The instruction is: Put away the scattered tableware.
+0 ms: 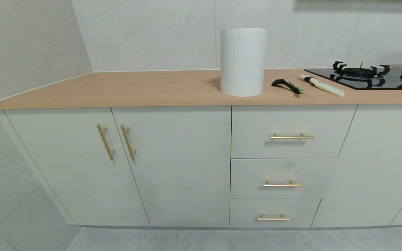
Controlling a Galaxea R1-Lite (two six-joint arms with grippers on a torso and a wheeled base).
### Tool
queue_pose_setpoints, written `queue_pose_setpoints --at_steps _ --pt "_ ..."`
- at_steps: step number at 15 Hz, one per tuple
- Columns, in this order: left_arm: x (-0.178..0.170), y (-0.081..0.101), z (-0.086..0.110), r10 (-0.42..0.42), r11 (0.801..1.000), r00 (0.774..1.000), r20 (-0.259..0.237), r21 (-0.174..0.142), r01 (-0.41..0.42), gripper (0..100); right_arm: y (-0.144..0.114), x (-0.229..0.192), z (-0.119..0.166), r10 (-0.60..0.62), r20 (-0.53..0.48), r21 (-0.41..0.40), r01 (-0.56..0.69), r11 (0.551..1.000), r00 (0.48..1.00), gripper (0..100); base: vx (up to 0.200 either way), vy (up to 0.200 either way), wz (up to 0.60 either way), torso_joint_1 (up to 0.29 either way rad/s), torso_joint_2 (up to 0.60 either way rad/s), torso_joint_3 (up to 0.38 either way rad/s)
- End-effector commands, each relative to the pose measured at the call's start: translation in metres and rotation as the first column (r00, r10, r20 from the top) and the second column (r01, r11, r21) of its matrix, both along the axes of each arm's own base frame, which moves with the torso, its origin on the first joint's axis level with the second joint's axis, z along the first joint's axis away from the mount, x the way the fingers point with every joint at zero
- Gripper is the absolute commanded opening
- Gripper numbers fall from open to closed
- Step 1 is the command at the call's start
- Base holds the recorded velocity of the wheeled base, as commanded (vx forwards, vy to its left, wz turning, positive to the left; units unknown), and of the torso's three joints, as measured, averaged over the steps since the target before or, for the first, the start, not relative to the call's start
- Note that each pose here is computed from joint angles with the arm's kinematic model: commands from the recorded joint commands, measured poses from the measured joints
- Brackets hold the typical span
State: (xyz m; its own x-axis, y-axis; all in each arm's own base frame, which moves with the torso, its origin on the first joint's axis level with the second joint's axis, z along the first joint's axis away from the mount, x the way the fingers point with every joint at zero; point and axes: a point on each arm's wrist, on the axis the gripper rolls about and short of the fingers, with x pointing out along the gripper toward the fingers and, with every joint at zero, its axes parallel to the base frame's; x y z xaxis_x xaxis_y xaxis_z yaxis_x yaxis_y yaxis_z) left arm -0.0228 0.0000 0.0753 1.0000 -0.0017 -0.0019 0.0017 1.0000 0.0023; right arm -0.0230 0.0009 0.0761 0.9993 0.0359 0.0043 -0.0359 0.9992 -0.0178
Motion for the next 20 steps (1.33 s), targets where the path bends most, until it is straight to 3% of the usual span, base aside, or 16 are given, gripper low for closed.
queue_pose_setpoints --at_steps 1,3,5,9,11,15,17,20 --pt "0.000 0.000 0.000 0.000 1.000 1.000 0.000 -0.001 0.000 100 0.000 0.000 0.000 0.001 -0.001 0.001 -0.001 1.000 1.000 100 0.000 0.000 0.00 0.000 0.00 0.000" --pt "0.000 0.000 0.000 0.000 1.000 1.000 0.000 0.001 0.000 100 0.000 0.000 0.002 -0.007 0.007 -0.007 0.007 1.000 1.000 100 0.000 0.000 0.00 0.000 0.00 0.000" --pt "0.000 0.000 0.000 0.000 1.000 1.000 0.000 0.001 0.000 100 0.000 -0.011 0.036 -0.010 0.119 0.021 0.007 1.000 0.993 100 0.000 0.000 0.00 0.000 0.00 0.000" --pt "0.000 0.000 0.000 0.000 1.000 1.000 -0.001 0.001 0.000 100 0.002 0.013 0.055 0.147 -0.113 0.029 -0.145 0.989 0.983 100 0.000 0.000 0.00 0.000 0.00 0.000" --pt "0.000 0.000 0.000 0.000 1.000 1.000 0.000 0.001 0.000 100 0.005 0.049 0.067 0.230 -0.324 0.064 -0.221 0.973 0.918 100 0.000 0.000 0.00 0.000 0.00 0.000" --pt "0.000 0.000 0.000 0.000 1.000 1.000 0.000 -0.001 0.000 100 0.020 0.120 0.082 0.322 -0.545 0.112 -0.313 0.943 0.774 100 0.000 0.000 0.00 0.000 0.00 0.000" --pt "0.000 0.000 0.000 0.000 1.000 1.000 0.000 0.001 0.000 100 0.026 0.152 0.077 0.316 -0.609 0.122 -0.307 0.944 0.728 100 0.000 0.000 0.00 0.000 0.00 0.000" --pt "0.000 0.000 0.000 0.000 1.000 1.000 0.000 0.001 0.000 100 0.038 0.230 0.040 0.280 -0.690 0.118 -0.277 0.953 0.668 100 0.000 0.000 0.00 0.000 0.00 0.000"
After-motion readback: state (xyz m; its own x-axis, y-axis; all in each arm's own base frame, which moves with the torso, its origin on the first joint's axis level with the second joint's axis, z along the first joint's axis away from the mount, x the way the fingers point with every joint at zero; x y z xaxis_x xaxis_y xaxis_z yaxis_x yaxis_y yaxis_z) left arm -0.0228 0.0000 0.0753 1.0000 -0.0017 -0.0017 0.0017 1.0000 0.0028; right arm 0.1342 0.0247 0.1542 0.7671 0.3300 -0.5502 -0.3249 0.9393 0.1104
